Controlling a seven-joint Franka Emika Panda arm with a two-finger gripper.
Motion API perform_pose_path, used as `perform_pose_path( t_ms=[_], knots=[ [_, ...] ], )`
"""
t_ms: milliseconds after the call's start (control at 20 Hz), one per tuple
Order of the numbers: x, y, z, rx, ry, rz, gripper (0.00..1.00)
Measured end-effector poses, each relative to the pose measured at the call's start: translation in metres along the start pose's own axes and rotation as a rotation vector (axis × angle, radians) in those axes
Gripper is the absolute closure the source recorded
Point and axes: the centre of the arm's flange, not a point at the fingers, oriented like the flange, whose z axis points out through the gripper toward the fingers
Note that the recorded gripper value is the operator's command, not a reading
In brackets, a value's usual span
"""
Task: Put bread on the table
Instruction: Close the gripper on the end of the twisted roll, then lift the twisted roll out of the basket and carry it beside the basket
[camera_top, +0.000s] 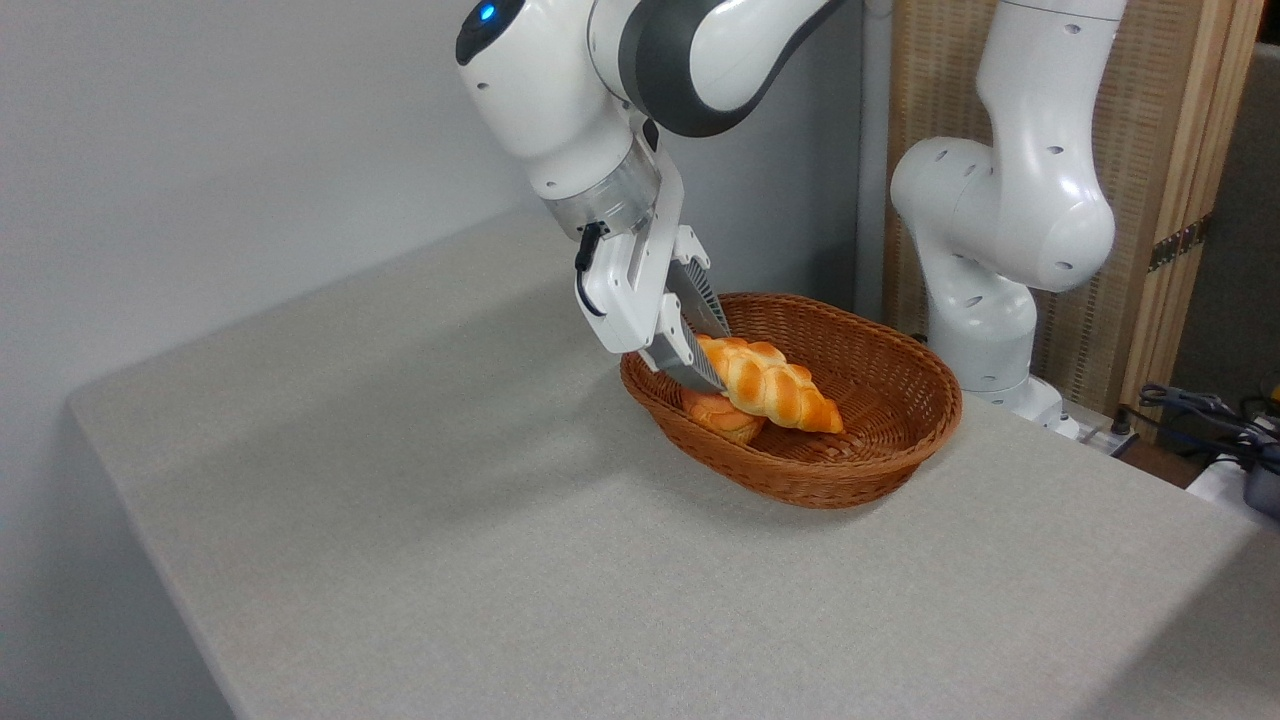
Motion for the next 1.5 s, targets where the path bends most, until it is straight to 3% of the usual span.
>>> perform_pose_path(
  t_ms=[400,700,950,1100,1350,1500],
  knots=[
    [-0.003,0.006,-0.01,0.01,0.004,-0.004,0.97],
    [-0.02,0.019,-0.045,0.042,0.03,-0.031,0.97],
    [-0.022,0.027,-0.08,0.113,0.033,-0.031,0.97],
    [-0.022,0.025,-0.099,0.186,0.035,-0.032,0.97],
    [-0.026,-0.002,-0.11,0.321,0.039,-0.042,0.96],
    [-0.026,-0.026,-0.106,0.367,0.038,-0.047,0.94]
  ],
)
